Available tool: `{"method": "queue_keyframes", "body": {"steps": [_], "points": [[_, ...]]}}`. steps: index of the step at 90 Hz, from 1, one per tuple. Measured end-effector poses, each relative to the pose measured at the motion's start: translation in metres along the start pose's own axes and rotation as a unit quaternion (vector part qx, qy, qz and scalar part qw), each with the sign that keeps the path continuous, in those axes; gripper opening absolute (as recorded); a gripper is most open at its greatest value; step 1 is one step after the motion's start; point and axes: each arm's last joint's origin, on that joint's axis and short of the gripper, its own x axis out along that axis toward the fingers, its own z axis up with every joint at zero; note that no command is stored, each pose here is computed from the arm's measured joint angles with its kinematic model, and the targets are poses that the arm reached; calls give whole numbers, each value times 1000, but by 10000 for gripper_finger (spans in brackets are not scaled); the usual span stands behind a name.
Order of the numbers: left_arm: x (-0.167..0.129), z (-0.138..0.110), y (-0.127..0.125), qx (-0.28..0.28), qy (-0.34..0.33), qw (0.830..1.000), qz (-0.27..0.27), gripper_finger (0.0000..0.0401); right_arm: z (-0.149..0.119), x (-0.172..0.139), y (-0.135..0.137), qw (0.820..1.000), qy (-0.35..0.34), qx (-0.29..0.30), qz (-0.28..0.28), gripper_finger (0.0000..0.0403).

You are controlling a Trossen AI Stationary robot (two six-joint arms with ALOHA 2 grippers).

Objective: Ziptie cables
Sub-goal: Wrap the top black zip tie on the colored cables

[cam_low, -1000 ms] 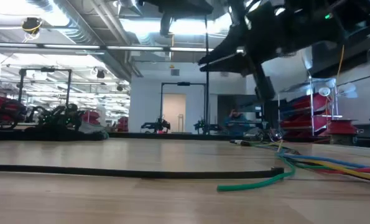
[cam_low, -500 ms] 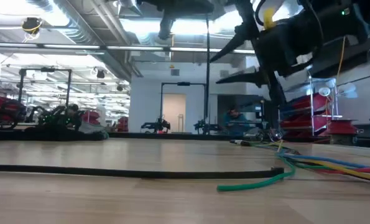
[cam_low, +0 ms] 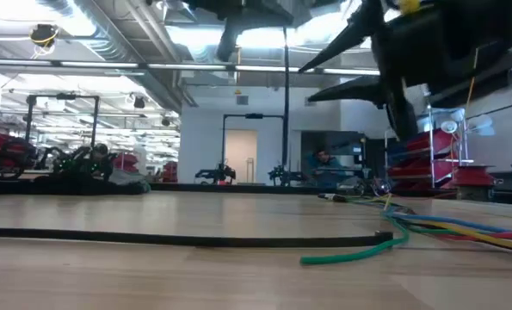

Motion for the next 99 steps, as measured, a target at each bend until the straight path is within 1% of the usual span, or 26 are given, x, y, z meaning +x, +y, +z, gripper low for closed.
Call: {"method": "queue_keyframes", "body": {"steps": [13,27,35,41,49,71,79,88,94,99], "points": [[-1,-2,-6,-1,-3,1000,-12,0,-4,9,4,999,-21,-25,-2,146],[-1,-5,-10,1,2,1000,-18,0,-13,22,12,999,0,-35,10,146],[-1,-5,-11,1,2,1000,-19,0,-14,26,15,998,-21,-53,6,146],[-1,-5,-11,1,2,1000,-19,0,-12,26,13,997,-41,-62,-9,146],[-1,-5,-11,2,2,1000,-19,0,-12,27,9,997,-49,-59,-21,146],[-1,-5,-12,8,0,1000,-22,0,-23,36,2,998,-36,-39,-34,144],[-2,-5,-12,21,0,1000,-23,0,-22,35,2,999,-41,4,-32,122],[-2,-5,-12,44,-2,999,-21,0,-18,33,2,994,-61,90,-25,68],[-1,-5,-11,66,-5,998,-12,0,-14,32,2,982,-90,168,-20,25],[-1,-5,-9,92,-5,996,-5,0,-13,31,1,960,-120,253,-16,9]]}}
